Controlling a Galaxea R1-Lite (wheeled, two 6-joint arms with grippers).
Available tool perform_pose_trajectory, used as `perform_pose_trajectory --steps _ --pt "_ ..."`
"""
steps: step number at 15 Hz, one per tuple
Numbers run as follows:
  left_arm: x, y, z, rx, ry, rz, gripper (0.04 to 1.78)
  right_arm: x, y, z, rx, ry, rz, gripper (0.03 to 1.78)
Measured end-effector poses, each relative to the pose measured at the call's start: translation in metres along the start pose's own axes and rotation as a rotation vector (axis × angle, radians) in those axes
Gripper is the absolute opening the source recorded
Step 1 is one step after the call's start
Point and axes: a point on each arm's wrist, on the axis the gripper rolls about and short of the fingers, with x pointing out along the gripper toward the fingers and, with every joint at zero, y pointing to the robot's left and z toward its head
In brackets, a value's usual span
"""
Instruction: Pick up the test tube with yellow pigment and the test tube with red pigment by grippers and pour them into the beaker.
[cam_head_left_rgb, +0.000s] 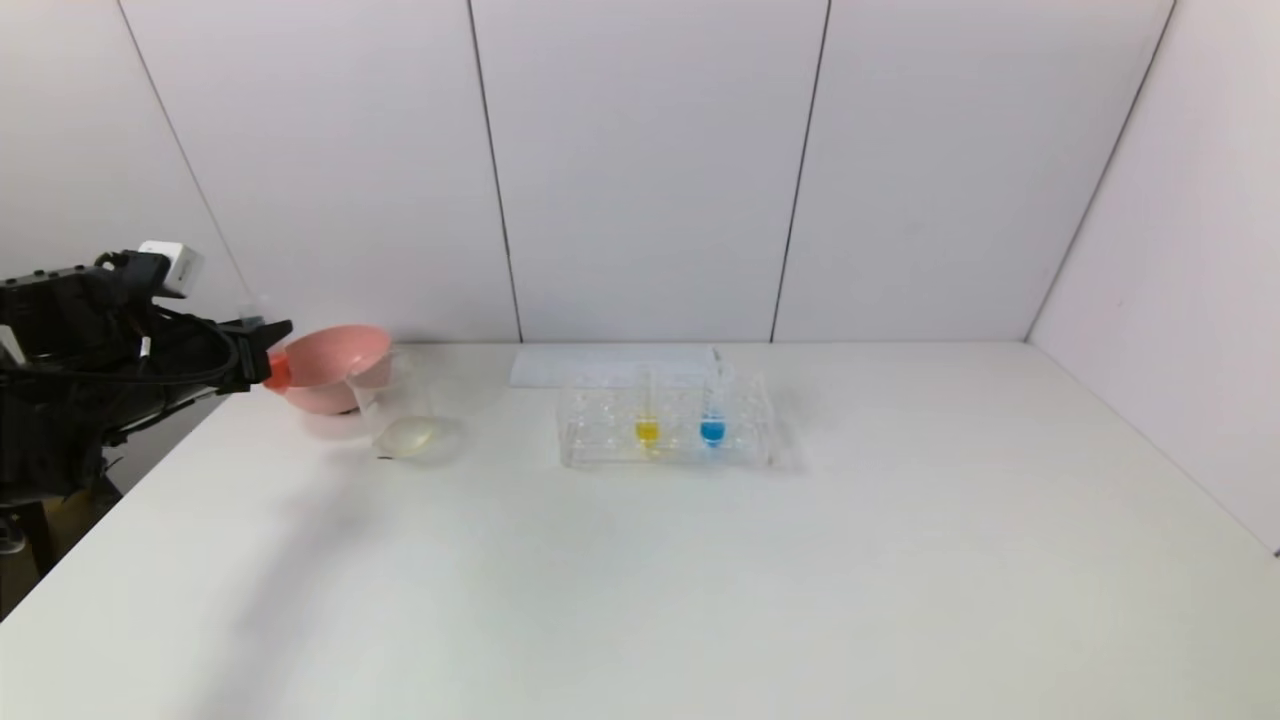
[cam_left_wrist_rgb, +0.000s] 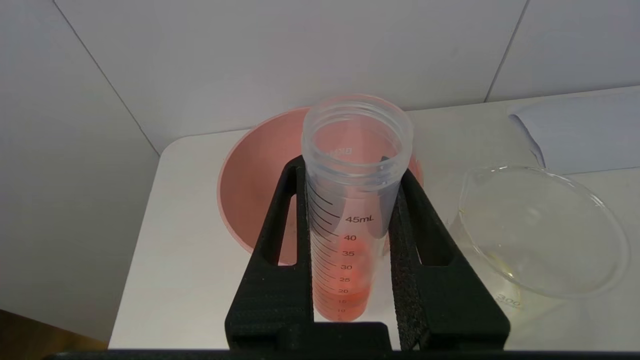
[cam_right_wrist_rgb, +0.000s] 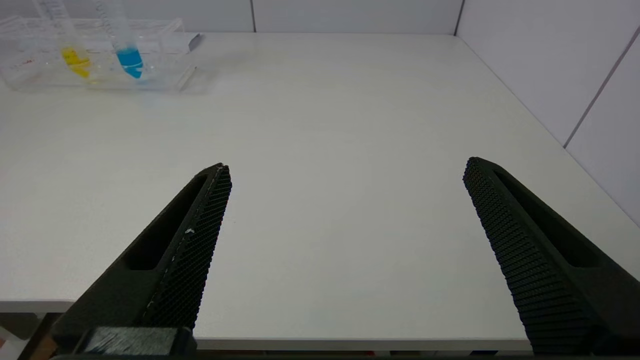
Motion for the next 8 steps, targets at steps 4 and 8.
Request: perform_pose_trajectory --steps 4,8 --pt "0.011 -0.002 -0.010 0.005 -0.016 -0.017 0.45 0.000 0.000 0.000 0.000 0.000 0.000 1.70" --pt "0.016 -0.001 -0.011 0.035 -0.015 -0.053 0.45 0.000 0.000 0.000 0.000 0.000 0.000 1.70"
